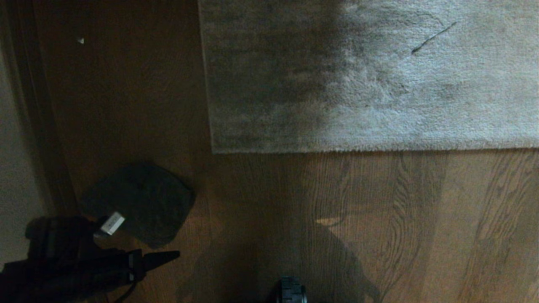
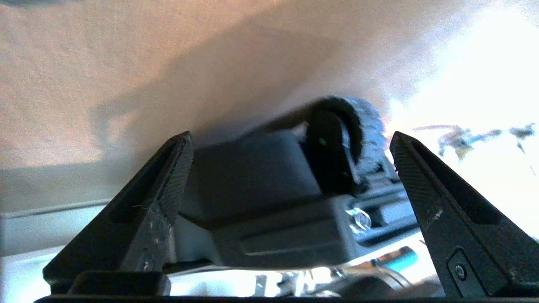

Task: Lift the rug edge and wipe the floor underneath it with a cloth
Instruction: Pick up the rag

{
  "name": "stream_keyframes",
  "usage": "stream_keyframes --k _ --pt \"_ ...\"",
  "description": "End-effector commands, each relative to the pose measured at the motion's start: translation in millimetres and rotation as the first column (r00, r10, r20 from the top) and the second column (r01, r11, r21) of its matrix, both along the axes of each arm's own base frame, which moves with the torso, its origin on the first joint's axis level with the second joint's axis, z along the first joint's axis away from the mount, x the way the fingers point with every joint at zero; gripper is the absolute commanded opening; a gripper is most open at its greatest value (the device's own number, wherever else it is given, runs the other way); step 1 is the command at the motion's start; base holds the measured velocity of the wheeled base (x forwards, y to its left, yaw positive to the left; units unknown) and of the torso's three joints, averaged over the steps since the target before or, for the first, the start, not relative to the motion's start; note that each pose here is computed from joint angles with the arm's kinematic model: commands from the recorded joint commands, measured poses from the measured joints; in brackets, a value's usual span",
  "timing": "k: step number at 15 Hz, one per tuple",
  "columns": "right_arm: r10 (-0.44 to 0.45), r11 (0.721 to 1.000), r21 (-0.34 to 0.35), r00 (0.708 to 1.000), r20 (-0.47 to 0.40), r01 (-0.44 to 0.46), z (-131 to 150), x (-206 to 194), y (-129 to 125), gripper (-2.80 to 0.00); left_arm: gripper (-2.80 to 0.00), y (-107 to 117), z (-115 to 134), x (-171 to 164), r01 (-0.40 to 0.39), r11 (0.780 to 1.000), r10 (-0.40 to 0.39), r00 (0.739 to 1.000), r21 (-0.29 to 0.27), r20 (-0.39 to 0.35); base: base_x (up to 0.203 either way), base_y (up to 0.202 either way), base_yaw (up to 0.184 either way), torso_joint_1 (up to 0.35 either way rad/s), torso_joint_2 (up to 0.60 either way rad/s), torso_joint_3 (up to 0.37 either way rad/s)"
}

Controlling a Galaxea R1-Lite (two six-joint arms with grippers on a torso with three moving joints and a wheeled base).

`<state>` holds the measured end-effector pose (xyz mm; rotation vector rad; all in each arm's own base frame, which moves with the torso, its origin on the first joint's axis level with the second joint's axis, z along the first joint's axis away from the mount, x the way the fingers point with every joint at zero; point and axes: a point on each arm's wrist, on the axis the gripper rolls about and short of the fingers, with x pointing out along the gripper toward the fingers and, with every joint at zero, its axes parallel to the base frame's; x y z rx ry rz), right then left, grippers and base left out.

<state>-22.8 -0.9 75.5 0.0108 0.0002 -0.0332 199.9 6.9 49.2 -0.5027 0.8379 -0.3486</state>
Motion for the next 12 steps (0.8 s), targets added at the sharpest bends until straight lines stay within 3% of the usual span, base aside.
stream_keyframes --k 1,3,8,12 --pt "-0.001 1.0 0.0 1.0 0.001 0.001 0.1 0.0 0.0 -2.8 0.0 -3.2 -4.0 1.6 0.021 1.0 -0.021 1.0 -0.013 -0.017 0.0 0.0 0.0 0.0 0.0 0.0" --pt "-0.001 1.0 0.0 1.0 0.0 0.001 0.0 0.0 0.0 -2.8 0.0 -5.0 -8.5 6.7 0.034 0.999 -0.034 0.999 -0.015 -0.008 0.0 0.0 0.0 0.0 0.0 0.0" --pt "0.0 1.0 0.0 1.0 0.0 0.0 0.0 0.0 0.0 -2.8 0.0 -4.9 -20.3 35.8 0.039 0.999 -0.039 0.985 -0.002 0.169 0.0 0.0 0.0 0.0 0.0 0.0" --pt "0.0 1.0 0.0 1.0 0.001 0.0 0.0 0.0 0.0 -2.8 0.0 -0.4 -19.4 49.0 0.022 1.0 -0.022 0.97 0.001 0.241 0.0 0.0 0.0 0.0 0.0 0.0"
